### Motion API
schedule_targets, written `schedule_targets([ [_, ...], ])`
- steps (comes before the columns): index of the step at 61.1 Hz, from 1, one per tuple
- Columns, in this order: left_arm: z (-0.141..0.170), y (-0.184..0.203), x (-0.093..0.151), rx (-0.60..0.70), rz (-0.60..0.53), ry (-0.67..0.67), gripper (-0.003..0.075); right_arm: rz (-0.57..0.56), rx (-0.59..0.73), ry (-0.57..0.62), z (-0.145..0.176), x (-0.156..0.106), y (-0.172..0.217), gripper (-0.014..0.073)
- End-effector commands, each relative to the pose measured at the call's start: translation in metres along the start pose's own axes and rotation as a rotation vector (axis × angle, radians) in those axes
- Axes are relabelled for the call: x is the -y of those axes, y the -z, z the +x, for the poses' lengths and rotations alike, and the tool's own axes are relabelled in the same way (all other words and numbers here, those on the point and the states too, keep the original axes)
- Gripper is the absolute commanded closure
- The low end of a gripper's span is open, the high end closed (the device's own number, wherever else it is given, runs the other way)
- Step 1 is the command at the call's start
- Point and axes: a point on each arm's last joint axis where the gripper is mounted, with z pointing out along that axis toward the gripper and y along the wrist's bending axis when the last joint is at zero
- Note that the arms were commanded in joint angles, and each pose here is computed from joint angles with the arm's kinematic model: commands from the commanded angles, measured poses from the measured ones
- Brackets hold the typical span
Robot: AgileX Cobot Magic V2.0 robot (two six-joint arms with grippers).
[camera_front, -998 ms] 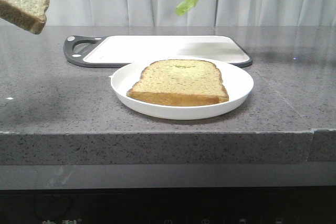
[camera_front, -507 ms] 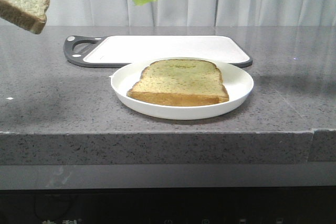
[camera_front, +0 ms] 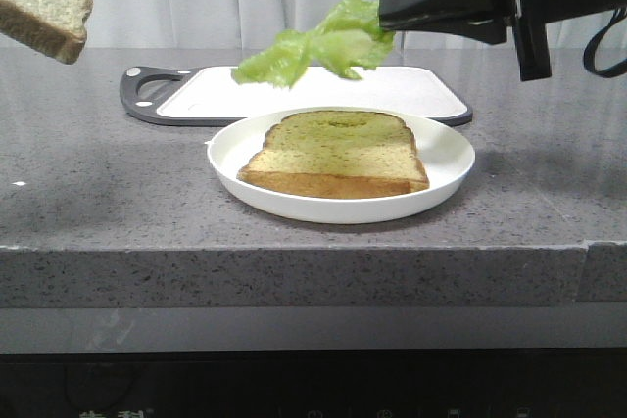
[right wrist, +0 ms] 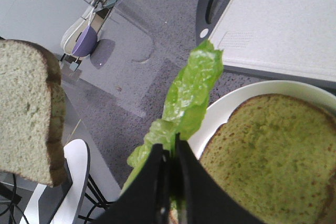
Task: Left arm grabs bread, right arm adds lettuce
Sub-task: 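Lower the lettuce onto the bottom slice and open the right gripper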
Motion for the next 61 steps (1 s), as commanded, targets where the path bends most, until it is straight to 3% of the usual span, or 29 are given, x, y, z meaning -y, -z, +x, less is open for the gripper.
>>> schedule_targets([
  [1,-0.012,0.009,0.004,0.105,0.018,0.025,0.0741,-0.063,0.052,-0.002,-0.009,-0.009,0.001,0.0653],
  [18,-0.012,0.009,0.004,0.105,0.018,0.025,0.0741,-0.050,-0.014,-0.032,0.000,0.008,-0.008,0.0631],
  [22,-0.012,0.009,0.004,0.105,0.018,0.025,0.0741,-0.033,-0.018,-0.027,0.000,0.010,-0.009,0.0566],
  [32,-0.012,0.009,0.004,0.105,0.018,0.025,0.0741,-0.021,-0.043,-0.006,0.002,0.011,-0.008,0.0282],
  [38,-0.012,0.009,0.004,0.105,0.018,0.025,0.0741,-0.015,-0.064,0.032,0.003,0.007,-0.005,0.0196],
  [49,-0.012,0.009,0.005,0.109,0.034,0.038,0.0741,0.063,-0.080,0.143,-0.002,-0.005,0.015,0.0196],
  [61,-0.018,-0.004,0.015,0.104,0.184,0.092,0.0741,0.223,-0.101,0.205,-0.004,-0.027,0.049,0.0196],
])
